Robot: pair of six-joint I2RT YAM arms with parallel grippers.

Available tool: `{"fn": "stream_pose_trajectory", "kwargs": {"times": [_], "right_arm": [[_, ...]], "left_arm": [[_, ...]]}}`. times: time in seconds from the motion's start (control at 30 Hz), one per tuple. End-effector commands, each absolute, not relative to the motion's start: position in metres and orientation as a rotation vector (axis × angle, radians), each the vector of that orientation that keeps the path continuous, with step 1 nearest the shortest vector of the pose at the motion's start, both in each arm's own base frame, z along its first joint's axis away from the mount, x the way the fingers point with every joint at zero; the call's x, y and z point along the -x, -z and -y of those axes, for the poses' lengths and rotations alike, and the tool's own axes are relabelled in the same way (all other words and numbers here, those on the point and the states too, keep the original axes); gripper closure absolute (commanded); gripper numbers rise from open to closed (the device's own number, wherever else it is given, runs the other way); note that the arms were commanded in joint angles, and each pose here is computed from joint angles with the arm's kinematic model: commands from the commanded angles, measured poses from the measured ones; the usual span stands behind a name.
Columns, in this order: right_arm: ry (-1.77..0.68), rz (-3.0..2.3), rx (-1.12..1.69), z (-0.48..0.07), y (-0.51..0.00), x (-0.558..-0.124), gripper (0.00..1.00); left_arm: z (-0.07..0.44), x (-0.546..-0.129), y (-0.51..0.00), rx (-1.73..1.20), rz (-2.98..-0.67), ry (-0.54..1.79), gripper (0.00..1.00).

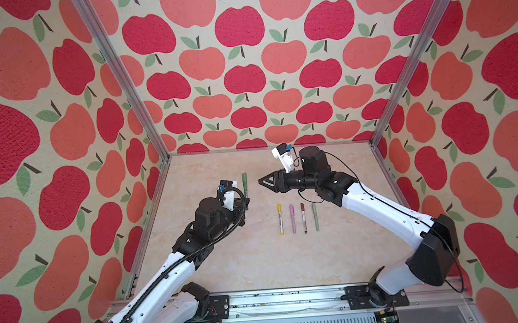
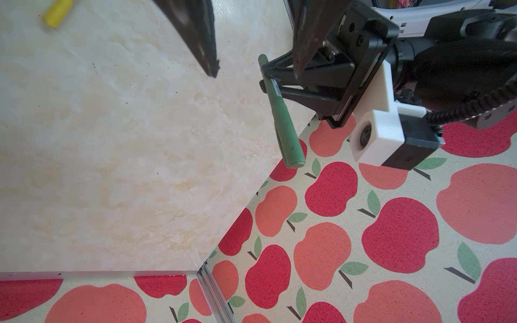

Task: Insert the pens into the pen caps
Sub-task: 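Open the right gripper and pull it back from the green cap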

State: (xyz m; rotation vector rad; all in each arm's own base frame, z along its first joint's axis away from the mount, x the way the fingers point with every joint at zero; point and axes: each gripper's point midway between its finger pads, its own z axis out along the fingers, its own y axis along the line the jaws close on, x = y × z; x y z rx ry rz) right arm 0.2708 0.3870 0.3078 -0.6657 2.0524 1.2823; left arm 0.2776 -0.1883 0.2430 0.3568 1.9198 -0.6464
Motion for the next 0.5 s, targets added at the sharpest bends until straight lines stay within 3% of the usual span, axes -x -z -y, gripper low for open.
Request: {"fn": "stream_pose_trajectory", "kwargs": {"times": [0.0,0.47], "right_arm": [[-1.250,-2.077,0.695,-0.389,-0.296,-0.266,0.52],[-0.842,-2.291,0.333,-0.309,-0.243,-0.311,0.48]], "left_arm": [[0.186,-0.278,-0.227,-0.309,-1.978,0.634,1.00],[0.213,-0.268,-0.141,-0.162,-2.375,0.624,1.00]]}}
